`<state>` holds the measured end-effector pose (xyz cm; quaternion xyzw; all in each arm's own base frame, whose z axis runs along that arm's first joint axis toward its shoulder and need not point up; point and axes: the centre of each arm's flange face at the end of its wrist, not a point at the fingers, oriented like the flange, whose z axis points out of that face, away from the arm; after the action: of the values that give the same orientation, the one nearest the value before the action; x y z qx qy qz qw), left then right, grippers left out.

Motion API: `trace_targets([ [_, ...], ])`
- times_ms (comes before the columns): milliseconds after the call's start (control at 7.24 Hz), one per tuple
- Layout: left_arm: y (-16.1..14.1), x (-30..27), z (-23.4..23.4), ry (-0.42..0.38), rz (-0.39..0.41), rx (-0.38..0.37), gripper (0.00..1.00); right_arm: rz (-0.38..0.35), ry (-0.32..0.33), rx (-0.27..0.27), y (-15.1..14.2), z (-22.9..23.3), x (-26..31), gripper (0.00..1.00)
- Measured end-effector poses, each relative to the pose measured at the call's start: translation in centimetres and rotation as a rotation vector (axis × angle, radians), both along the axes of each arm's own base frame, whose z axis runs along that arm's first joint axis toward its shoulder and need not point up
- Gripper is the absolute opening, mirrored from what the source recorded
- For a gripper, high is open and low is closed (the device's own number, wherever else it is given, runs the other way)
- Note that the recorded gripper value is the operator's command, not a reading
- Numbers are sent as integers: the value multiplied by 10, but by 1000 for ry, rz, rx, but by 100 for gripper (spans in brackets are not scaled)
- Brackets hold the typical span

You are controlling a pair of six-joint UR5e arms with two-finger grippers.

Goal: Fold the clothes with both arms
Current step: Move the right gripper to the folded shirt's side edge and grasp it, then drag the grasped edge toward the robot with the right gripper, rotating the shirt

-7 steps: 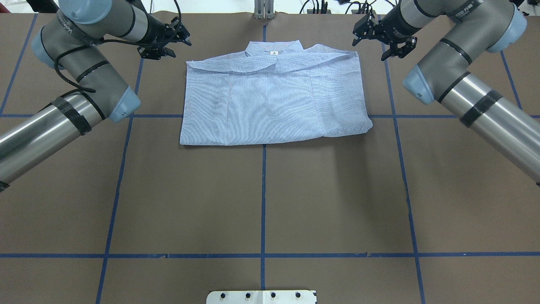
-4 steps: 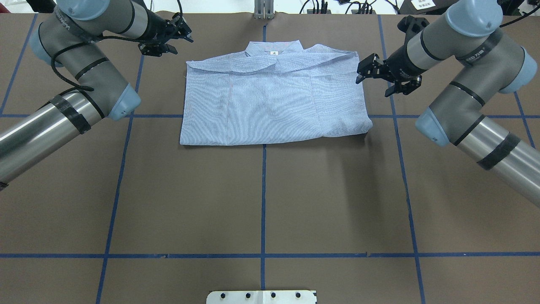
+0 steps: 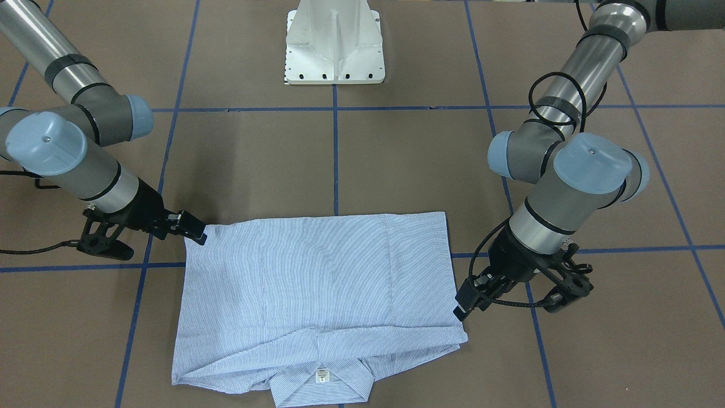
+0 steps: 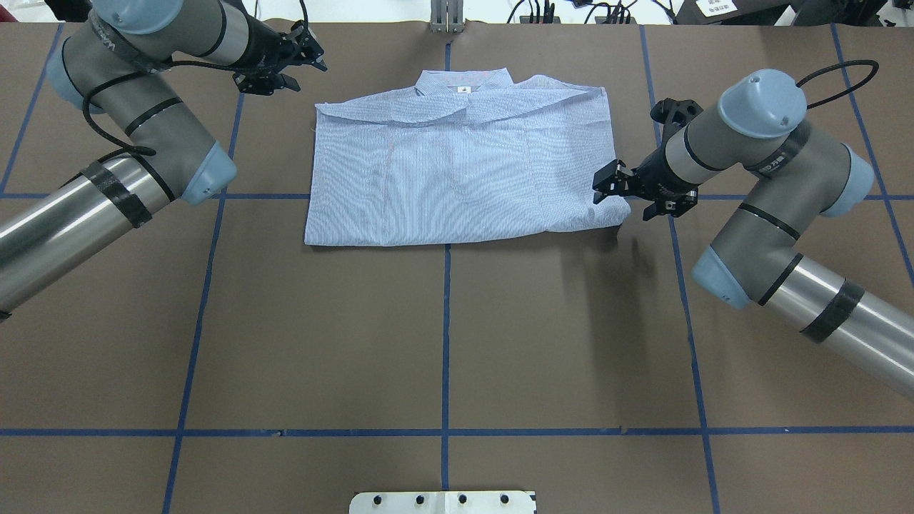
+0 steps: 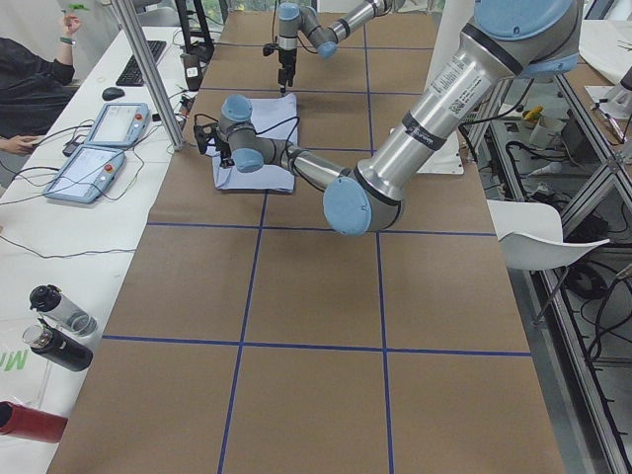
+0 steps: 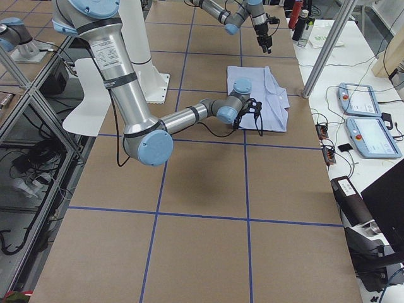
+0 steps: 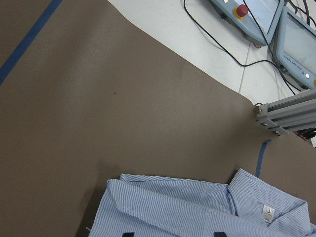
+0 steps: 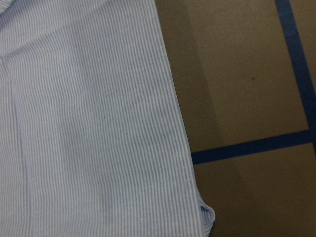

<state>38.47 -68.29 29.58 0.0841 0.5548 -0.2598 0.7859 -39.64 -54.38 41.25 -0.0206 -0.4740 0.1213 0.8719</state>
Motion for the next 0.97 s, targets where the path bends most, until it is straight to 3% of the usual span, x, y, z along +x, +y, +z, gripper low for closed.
trace_targets([
  [138, 0, 0, 0, 0, -1, 0, 62, -5, 5, 0, 3, 2, -5, 18],
  [276, 0, -1, 0, 0, -1, 0, 62, -6, 6, -1, 5, 3, -6, 0],
  [690, 2, -4, 1, 1, -4, 3, 57, -10, 8, -7, 11, 10, -1, 0],
  [966, 9, -10, 3, 7, -4, 11, 57, -40, -14, -8, 44, 17, 20, 0],
])
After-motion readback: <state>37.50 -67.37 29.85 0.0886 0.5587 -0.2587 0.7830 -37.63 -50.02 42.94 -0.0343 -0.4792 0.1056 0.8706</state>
